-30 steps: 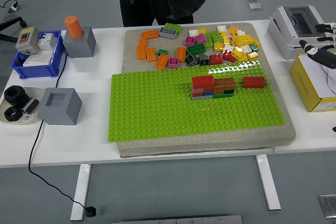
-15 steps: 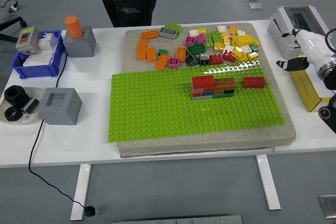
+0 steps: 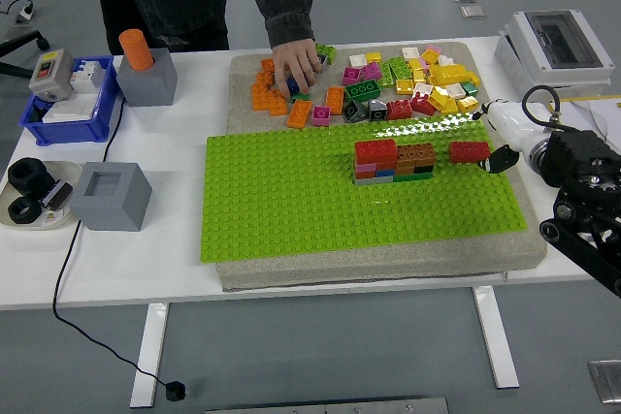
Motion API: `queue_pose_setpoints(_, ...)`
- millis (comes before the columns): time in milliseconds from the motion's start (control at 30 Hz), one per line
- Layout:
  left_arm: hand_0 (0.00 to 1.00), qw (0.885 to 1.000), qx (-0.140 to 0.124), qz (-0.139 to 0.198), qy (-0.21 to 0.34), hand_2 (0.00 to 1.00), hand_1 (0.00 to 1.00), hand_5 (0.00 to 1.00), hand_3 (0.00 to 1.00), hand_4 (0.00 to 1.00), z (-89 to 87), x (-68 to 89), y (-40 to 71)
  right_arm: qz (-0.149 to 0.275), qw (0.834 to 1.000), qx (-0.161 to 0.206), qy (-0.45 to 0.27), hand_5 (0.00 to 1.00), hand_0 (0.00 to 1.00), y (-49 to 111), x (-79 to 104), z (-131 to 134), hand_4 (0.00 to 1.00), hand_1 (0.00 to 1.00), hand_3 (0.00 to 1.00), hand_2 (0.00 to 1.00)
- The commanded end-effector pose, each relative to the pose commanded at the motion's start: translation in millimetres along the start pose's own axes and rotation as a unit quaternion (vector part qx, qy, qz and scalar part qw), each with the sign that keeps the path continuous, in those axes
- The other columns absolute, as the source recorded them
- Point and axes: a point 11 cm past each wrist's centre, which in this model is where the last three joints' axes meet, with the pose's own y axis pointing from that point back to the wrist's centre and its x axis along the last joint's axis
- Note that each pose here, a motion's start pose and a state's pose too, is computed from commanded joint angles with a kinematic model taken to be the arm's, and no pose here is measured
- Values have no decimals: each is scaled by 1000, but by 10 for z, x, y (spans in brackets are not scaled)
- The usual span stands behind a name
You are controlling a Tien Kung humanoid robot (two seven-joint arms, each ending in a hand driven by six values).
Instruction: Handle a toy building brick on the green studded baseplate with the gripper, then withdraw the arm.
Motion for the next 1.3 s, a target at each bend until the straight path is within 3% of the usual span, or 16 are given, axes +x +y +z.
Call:
queue_pose_setpoints(567, 631, 1000, -7, -1, -2, 564, 588, 227, 588, 628, 69, -16, 0, -21, 999, -1, -25, 106, 810, -207, -104, -71, 805, 850, 759, 926)
queue_pose_setpoints(600, 631, 1000, -7, -1, -2, 565, 587, 227, 588, 628, 73, -17, 0, -24, 999, -2, -27, 121, 806, -224, -120, -68, 787, 846, 690, 918)
queue_pose_setpoints(933, 631, 1000, -8, -2, -3, 565, 588, 227, 588, 628, 85, -19, 1, -43, 998, -10, -35, 144, 804, -325, -257, -44, 746, 842, 659, 905)
queue_pose_setpoints(1300, 631, 1000, -8, -2, -4, 565, 587, 227, 588, 629, 87, -23, 1, -41, 998, -12, -40, 158, 802, -360, -260, -23, 706, 835, 645, 888)
